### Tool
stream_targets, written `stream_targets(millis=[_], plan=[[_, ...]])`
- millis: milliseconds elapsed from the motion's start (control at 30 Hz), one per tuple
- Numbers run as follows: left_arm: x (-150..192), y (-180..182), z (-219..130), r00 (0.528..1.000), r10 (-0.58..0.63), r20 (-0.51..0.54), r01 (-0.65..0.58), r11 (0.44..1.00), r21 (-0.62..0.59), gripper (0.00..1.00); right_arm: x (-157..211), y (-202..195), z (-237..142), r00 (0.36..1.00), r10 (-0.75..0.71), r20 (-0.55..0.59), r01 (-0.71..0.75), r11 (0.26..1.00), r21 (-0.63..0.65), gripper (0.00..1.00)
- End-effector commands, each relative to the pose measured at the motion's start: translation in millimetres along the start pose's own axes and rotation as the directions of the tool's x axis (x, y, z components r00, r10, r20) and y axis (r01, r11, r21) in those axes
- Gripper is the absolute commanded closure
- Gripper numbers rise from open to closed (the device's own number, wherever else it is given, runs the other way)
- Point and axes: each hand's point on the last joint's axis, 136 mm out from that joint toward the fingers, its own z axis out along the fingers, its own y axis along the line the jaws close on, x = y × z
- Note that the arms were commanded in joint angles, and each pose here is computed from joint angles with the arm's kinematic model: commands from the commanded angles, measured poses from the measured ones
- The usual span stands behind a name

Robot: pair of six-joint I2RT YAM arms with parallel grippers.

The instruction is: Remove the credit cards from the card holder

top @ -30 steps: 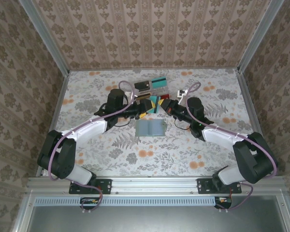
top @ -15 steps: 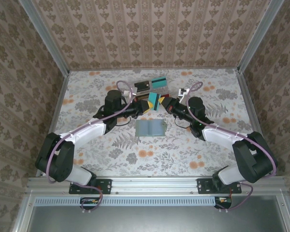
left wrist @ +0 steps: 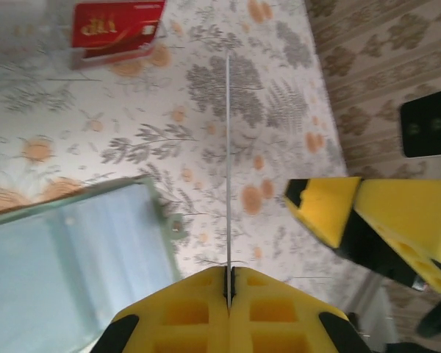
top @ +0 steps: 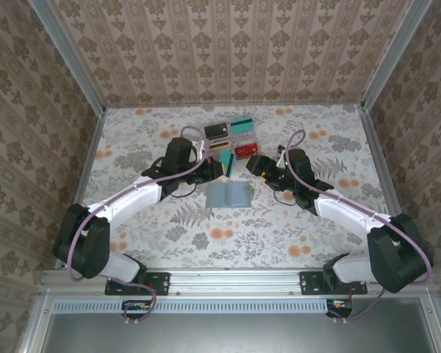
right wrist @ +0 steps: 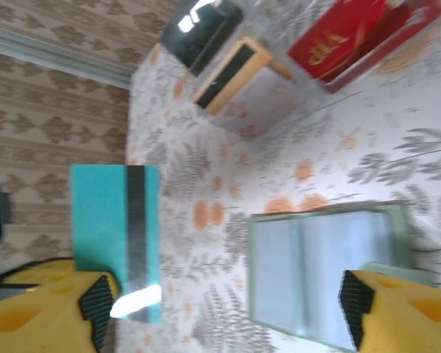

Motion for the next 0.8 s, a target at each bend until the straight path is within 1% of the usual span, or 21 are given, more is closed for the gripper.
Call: stream_targets(millis=[0,133,233,367,467,567,667,767], plan=[[-12,8,-13,0.982,0.189,0.012,-0.186,0.973,-0.134,1.00,-6,-30,-15,0.995,-0.097,0.003,0.095,0.981,0.169,0.10],[-33,12,-16,0.942,0.335,-0.012,-0.328,0.914,-0.237,1.00,-12,-49,-27,0.994,-0.112,0.006,0.107,0.964,0.242,0.04],[-51,12,-11,0.909,0.417,-0.022,-0.407,0.871,-0.275,1.00,-14,-56,-35,0.993,-0.118,0.005,0.113,0.959,0.260,0.01],[-73,6,4,0.864,0.503,-0.034,-0.492,0.826,-0.274,1.00,-14,-61,-43,0.991,-0.136,0.009,0.128,0.953,0.276,0.00],[-87,-1,20,0.816,0.576,-0.051,-0.569,0.783,-0.250,1.00,-14,-64,-49,0.989,-0.144,0.016,0.133,0.949,0.286,0.00],[-98,-9,33,0.744,0.665,-0.063,-0.662,0.720,-0.210,1.00,-13,-66,-54,0.989,-0.145,0.012,0.135,0.946,0.296,0.00],[-103,-17,43,0.638,0.766,-0.081,-0.767,0.622,-0.159,1.00,-11,-66,-59,0.989,-0.147,0.011,0.137,0.945,0.297,0.00],[-109,-20,50,0.520,0.847,-0.112,-0.853,0.506,-0.128,1.00,-11,-65,-61,0.989,-0.148,0.011,0.138,0.947,0.290,0.00]])
